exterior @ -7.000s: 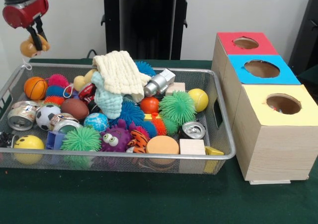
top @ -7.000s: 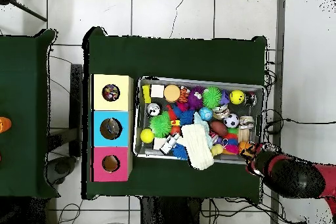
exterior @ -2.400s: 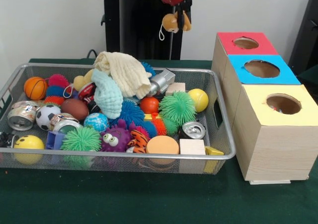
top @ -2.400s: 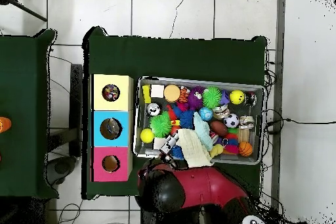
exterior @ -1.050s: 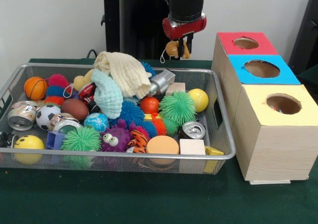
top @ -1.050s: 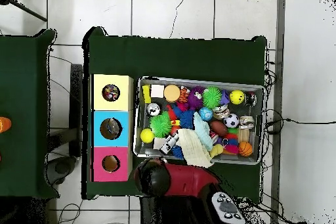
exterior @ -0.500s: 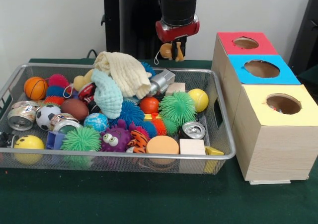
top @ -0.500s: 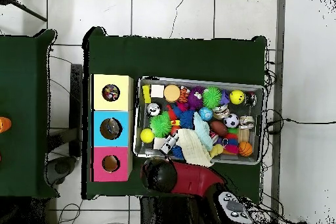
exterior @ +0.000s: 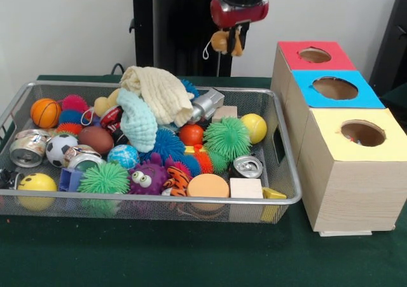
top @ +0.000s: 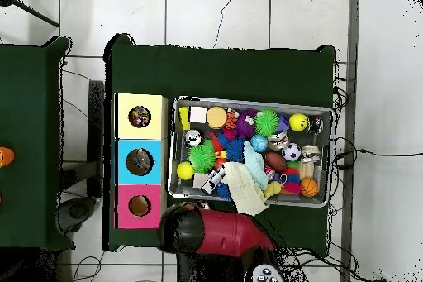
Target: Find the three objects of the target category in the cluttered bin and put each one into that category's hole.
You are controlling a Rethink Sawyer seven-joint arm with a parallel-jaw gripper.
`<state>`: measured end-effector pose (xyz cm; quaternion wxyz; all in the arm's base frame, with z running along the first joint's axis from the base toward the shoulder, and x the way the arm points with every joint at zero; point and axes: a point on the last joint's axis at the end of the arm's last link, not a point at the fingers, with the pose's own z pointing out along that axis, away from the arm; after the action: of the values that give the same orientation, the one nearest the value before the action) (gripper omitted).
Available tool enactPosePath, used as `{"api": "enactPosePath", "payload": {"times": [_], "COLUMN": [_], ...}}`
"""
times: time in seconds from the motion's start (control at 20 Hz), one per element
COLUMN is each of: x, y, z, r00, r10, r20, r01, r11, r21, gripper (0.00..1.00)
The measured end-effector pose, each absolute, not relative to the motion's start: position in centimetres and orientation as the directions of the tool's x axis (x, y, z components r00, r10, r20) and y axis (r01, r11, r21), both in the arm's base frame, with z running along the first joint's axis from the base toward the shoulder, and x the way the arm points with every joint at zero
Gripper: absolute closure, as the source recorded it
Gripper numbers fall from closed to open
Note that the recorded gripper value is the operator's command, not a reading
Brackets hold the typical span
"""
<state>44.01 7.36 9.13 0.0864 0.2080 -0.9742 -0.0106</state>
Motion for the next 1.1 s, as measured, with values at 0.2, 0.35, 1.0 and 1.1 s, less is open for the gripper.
{"api": "enactPosePath", "payload": {"times": [0.2,0.35,1.0,1.1], "x": [43.2,42.5,43.1,43.2], "y": [9.1,10.9,9.8,9.6], "z": [12.5,15.0,18.2,18.1], "r00": [-0.897,-0.9,-0.95,-0.951], "r10": [-0.389,-0.357,-0.21,-0.201], "r20": [0.211,0.249,0.233,0.235], "r01": [-0.389,-0.357,-0.208,-0.199], "r11": [0.92,0.933,0.978,0.979], "r21": [0.044,0.048,0.031,0.033], "gripper": [1.0,1.0,1.0,1.0]}}
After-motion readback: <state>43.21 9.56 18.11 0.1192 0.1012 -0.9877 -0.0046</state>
